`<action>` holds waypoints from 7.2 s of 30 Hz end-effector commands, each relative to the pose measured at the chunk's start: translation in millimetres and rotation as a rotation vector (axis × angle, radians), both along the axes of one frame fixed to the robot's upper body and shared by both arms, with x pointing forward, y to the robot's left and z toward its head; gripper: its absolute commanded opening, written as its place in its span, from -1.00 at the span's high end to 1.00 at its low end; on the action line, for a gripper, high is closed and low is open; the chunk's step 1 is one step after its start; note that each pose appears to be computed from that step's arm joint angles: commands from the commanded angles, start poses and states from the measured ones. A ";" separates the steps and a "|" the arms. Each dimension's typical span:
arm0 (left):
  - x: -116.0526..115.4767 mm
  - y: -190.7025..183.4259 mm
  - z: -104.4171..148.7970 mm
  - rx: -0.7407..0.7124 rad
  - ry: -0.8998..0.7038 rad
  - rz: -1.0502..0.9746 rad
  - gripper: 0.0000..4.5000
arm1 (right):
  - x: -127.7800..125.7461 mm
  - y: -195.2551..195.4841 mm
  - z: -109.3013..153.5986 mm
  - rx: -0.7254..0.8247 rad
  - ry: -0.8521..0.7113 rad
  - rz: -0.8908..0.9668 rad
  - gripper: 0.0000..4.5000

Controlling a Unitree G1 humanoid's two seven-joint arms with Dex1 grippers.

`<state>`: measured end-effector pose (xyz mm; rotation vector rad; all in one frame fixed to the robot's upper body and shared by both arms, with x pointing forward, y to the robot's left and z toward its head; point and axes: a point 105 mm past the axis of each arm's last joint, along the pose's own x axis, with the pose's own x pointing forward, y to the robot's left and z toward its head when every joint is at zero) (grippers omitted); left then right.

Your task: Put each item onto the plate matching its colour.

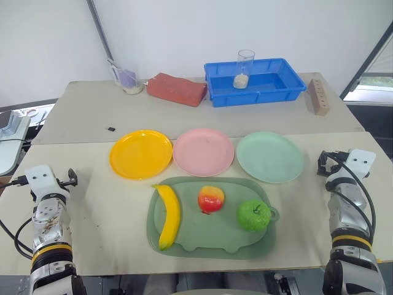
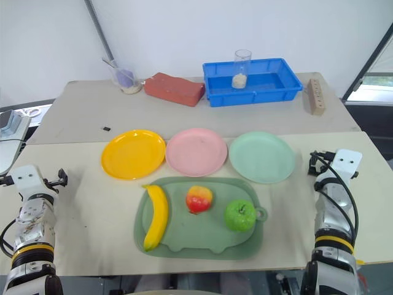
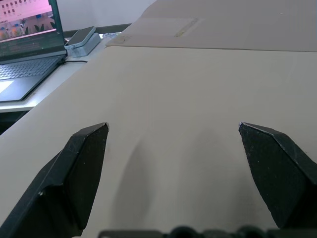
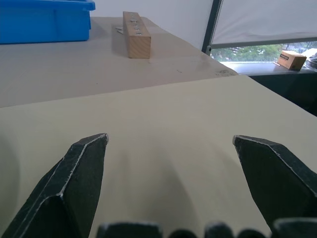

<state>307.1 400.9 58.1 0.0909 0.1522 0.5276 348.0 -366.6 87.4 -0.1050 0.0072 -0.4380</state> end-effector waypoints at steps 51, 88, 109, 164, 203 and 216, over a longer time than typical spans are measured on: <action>-18.4 -199.3 119.6 0.461 0.272 -1.800 -1.00 | -72.8 265.6 130.7 -0.178 0.097 1.742 -0.99; -8.2 -257.7 28.0 0.757 0.447 -2.385 -0.28 | -125.3 284.1 127.8 -0.188 0.165 1.818 -1.00; -29.5 -217.0 76.5 0.659 0.334 -2.261 0.35 | -107.9 283.0 129.0 -0.210 0.142 1.820 -1.00; -11.7 -306.4 90.5 0.414 0.145 -2.067 -0.97 | -95.5 239.7 121.3 -0.245 0.258 1.529 -1.00; -1.8 -369.6 34.5 0.469 0.151 -2.291 -0.97 | -111.0 244.2 111.6 -0.225 0.282 1.485 -1.00; 7.0 -365.8 46.0 0.463 0.120 -2.265 -0.39 | -112.4 245.2 108.9 -0.223 0.292 1.493 -1.00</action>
